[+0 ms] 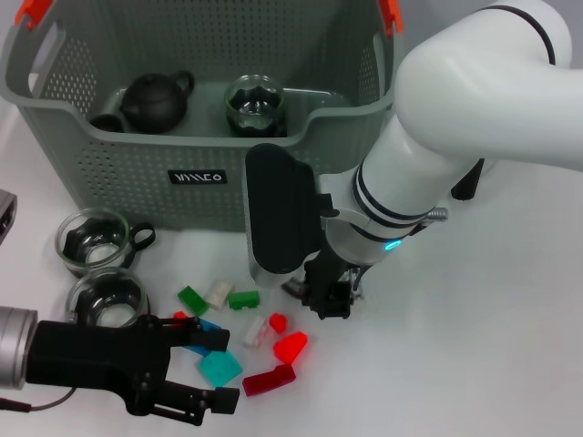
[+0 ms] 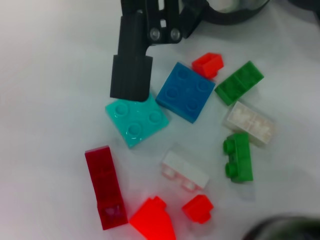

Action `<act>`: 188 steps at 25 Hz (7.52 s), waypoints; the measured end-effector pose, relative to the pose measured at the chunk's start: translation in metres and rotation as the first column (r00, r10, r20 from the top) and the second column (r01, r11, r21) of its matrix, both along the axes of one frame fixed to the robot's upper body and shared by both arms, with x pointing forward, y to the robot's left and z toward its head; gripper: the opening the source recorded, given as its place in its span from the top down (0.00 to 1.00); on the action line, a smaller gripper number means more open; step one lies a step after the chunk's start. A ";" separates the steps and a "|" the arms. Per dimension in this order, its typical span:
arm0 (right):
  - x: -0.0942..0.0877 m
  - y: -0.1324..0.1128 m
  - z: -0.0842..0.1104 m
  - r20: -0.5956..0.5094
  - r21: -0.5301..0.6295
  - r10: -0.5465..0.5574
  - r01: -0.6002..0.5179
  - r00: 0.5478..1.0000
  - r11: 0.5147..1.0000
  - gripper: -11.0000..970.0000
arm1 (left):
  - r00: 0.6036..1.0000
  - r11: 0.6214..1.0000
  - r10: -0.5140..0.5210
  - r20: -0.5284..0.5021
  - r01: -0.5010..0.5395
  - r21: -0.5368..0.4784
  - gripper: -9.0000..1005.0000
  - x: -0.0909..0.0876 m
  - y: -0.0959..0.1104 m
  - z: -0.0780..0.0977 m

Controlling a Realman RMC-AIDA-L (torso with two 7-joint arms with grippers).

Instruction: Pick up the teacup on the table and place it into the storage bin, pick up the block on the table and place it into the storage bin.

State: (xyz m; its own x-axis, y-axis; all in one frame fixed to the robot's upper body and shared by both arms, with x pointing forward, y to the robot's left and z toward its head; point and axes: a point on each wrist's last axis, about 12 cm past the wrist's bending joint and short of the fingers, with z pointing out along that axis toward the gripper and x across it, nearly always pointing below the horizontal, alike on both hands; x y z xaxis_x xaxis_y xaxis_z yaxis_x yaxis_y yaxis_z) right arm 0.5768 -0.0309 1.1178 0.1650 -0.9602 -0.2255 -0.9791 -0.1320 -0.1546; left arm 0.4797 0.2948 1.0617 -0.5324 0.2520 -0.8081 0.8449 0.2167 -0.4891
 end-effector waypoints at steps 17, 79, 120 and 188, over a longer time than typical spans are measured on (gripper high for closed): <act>-0.016 0.008 0.033 -0.066 0.005 0.005 -0.004 0.998 1.000 0.93 | 1.000 1.000 0.001 -0.009 -0.001 -0.008 0.09 -0.002 0.003 0.001; 0.117 -0.030 0.076 0.071 0.457 -0.529 0.444 0.846 0.770 0.93 | 1.000 1.000 -0.012 0.008 0.012 0.005 0.09 -0.002 0.001 -0.001; 0.116 -0.029 0.106 0.048 0.545 -0.513 0.408 0.857 0.733 0.73 | 1.000 1.000 0.005 -0.005 -0.005 0.006 0.09 -0.006 0.005 -0.004; -0.005 -0.158 0.119 -0.389 0.431 -0.092 0.270 0.916 0.861 0.29 | 0.838 0.880 0.442 -0.320 -0.337 0.334 0.09 0.031 0.102 0.076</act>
